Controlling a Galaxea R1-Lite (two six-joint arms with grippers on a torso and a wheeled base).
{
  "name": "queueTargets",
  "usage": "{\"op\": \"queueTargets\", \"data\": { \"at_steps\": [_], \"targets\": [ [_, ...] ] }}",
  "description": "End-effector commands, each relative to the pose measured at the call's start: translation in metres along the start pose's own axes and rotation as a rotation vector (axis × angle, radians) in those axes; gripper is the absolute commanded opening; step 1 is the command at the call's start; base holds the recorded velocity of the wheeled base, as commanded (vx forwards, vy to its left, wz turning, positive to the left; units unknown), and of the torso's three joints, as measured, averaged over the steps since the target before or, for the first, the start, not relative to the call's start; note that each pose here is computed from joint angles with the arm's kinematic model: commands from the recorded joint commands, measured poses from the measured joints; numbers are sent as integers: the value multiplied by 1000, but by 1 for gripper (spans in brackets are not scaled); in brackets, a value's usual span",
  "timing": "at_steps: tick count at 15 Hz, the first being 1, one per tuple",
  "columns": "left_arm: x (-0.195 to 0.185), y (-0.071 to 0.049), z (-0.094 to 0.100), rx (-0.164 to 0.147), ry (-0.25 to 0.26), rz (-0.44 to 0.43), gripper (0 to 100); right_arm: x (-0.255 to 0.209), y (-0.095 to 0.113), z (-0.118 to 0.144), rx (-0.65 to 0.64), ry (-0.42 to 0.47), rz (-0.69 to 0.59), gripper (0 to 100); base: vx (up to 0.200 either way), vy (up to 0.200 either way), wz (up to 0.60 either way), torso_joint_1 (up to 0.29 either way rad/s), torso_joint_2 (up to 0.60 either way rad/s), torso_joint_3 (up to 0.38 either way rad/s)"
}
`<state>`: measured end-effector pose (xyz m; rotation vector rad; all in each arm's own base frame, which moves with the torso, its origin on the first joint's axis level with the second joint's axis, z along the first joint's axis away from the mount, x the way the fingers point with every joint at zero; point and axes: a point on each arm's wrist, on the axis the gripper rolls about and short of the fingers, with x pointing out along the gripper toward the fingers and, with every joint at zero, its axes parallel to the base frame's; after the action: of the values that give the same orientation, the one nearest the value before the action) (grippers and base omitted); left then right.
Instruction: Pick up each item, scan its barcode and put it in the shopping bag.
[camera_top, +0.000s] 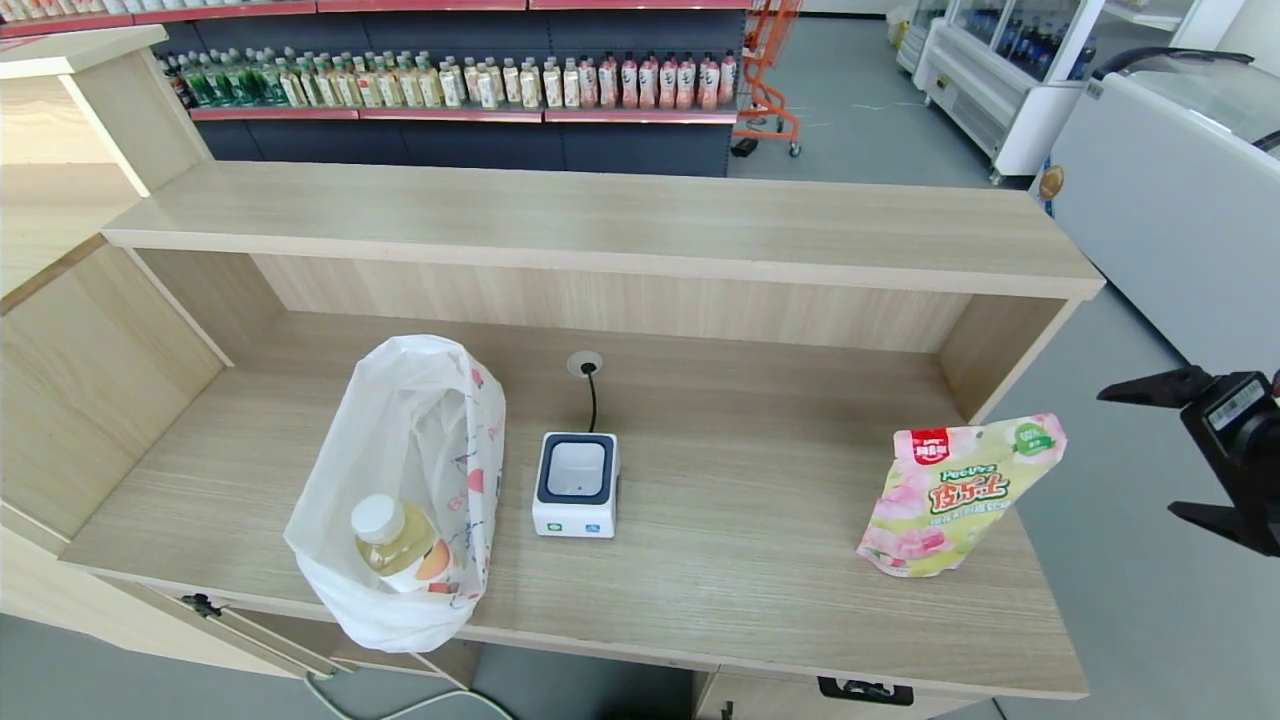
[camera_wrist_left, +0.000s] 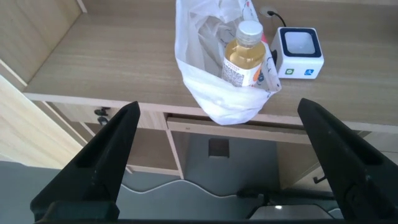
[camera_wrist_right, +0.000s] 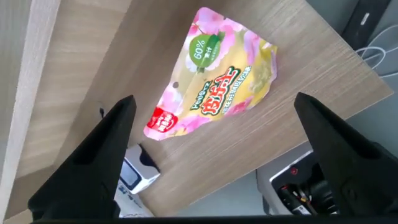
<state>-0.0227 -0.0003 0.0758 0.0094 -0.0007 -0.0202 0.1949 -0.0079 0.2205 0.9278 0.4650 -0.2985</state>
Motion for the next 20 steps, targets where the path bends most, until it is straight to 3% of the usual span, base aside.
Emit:
{"op": "queueTargets", "data": {
  "at_steps": [1,8,12,17,20],
  "targets": [
    [0,0,0,0,-1,0,100,26,-4,-5,21,54,-70,100,0,0,0,0,0,0],
    [0,0,0,0,-1,0,100,77,-18,-14,18,99,-240,100,0,0,0,0,0,0],
    [0,0,0,0,-1,0,100,110,-15,-17,0,75,-197,100,0,0,0,0,0,0],
    [0,0,0,0,-1,0,100,54,17,-15,-78,44,-27,100,0,0,0,0,0,0],
    [0,0,0,0,-1,0,100,51,19,-20,-89,53,-15,100,0,0,0,0,0,0]
  ]
}}
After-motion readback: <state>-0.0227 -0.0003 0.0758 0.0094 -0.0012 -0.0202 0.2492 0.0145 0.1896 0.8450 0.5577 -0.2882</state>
